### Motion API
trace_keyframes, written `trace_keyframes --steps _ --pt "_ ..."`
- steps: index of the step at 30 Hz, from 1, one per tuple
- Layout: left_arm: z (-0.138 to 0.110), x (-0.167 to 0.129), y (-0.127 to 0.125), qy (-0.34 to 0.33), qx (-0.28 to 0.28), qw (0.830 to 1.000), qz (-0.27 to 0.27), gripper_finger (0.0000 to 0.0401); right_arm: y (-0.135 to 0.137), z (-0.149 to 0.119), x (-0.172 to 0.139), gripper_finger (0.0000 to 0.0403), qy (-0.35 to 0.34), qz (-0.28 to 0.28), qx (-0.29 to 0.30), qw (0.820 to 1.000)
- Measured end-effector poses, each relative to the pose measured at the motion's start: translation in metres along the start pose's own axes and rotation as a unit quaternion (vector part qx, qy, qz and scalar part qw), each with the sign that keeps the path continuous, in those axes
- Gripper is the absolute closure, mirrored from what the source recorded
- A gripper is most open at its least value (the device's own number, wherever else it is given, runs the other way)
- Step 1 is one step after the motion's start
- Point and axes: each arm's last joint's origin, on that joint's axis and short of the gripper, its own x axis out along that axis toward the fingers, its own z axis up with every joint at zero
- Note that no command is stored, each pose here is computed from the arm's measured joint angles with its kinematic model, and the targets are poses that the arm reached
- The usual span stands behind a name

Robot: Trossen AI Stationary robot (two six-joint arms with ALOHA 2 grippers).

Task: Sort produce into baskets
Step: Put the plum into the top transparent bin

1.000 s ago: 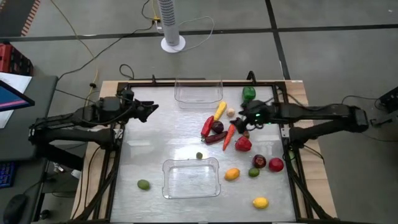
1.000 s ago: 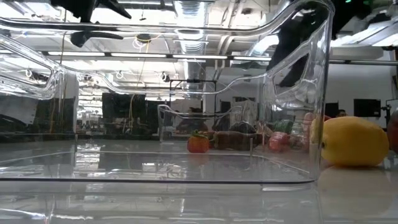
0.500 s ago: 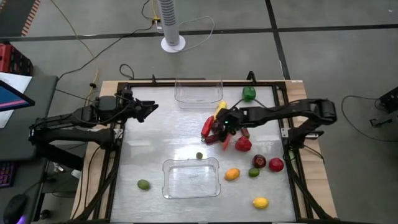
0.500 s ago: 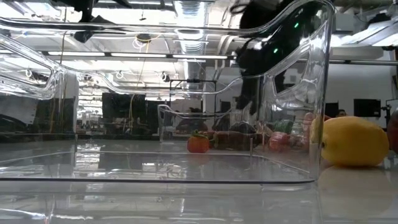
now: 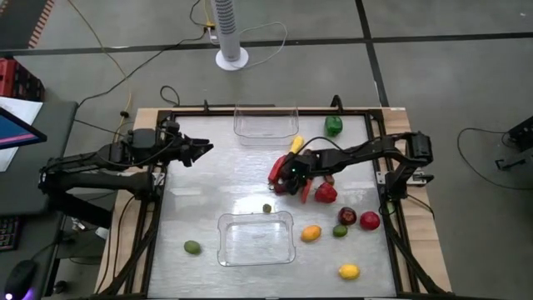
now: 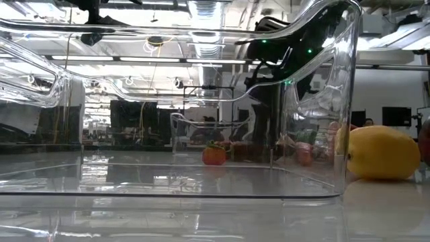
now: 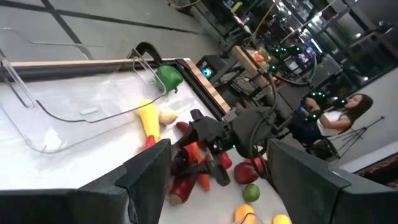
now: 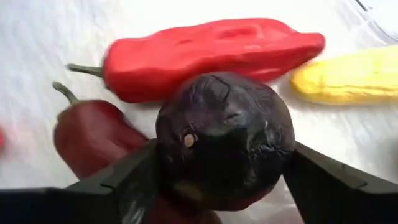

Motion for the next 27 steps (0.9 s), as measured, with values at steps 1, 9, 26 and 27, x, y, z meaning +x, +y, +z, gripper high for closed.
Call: trace_keyframes --steps 1,9,26,27 --pt "0.0 0.0 0.0 0.0 0.001 1.0 0.0 0.015 0.0 0.001 -0.001 0.0093 -0.004 0.002 0.0 1.0" --pt "0.0 0.0 0.0 -0.002 0.002 1.0 0.003 0.015 0.01 0.024 -0.024 0.0095 -0.019 0.011 -0.014 1.0" --pt "0.002 0.0 0.003 -0.042 -0.004 0.998 0.04 0.015 -0.04 0.128 -0.088 0.0091 -0.253 -0.115 0.009 0.96" --pt "0.002 0.0 0.003 -0.042 -0.004 0.998 0.04 0.015 -0.047 0.131 -0.083 0.0091 -0.243 -0.118 0.014 0.963"
